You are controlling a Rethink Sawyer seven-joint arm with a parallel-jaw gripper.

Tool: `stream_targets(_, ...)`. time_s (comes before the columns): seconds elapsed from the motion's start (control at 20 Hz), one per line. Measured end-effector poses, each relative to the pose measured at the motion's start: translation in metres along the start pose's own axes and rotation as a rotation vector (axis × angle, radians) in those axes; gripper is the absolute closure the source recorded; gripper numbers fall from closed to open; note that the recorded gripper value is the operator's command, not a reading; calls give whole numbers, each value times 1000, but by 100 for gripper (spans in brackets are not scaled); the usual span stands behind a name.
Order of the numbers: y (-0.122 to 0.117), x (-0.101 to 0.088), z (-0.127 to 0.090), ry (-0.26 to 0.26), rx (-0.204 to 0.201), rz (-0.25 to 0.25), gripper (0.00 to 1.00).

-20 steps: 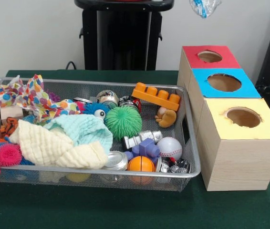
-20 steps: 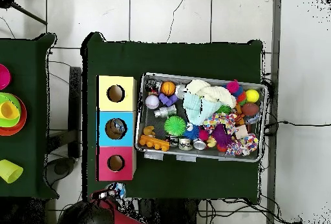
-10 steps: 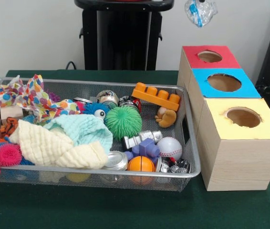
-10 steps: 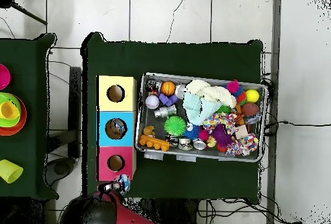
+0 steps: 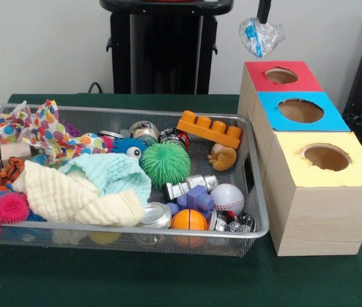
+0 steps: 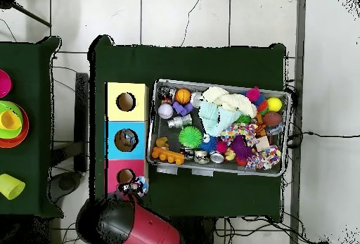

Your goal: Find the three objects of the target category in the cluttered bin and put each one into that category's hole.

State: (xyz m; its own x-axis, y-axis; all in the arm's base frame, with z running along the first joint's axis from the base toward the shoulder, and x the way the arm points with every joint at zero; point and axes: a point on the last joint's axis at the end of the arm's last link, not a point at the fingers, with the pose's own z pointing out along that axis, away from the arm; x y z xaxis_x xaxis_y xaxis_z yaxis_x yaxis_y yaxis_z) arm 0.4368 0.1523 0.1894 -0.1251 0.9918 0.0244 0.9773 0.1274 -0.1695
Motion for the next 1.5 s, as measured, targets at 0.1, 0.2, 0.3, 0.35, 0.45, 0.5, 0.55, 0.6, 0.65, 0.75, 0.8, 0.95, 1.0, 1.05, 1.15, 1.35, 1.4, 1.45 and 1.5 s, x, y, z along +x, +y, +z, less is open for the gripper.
stream_targets(0.1, 10, -1, 3, -3, -16, 11, 100)
stream_targets(0.2, 25, -1, 9, -11, -39, 23, 100)
stream_targets(0.3, 32, -1, 13, -16, -49, 27, 100)
stream_targets(0.35, 35, 0, 15, -18, -51, 28, 100)
stream_targets(0.45, 41, 0, 17, -20, -53, 28, 100)
stream_targets(0.5, 43, 0, 18, -21, -54, 28, 100)
stream_targets(0.55, 46, 0, 19, -22, -56, 28, 100)
stream_targets(0.6, 53, 1, 19, -26, -61, 26, 100)
stream_targets(0.65, 56, 1, 20, -28, -63, 24, 100)
stream_targets(0.75, 62, 2, 20, -31, -69, 20, 100)
stream_targets(0.8, 68, 3, 20, -34, -74, 17, 100)
stream_targets(0.95, 76, 6, 19, -37, -84, 15, 100)
stream_targets(1.0, 82, 9, 18, -38, -93, 18, 100)
stream_targets(1.05, 85, 10, 18, -38, -96, 21, 100)
stream_targets(1.15, 92, 13, 18, -39, -105, 29, 100)
stream_targets(1.35, 108, 23, 19, -42, -124, 61, 100)
stream_targets(1.4, 109, 23, 19, -42, -125, 63, 100)
stream_targets(1.45, 112, 24, 19, -42, -128, 71, 100)
stream_targets(1.5, 116, 25, 20, -39, -132, 89, 100)
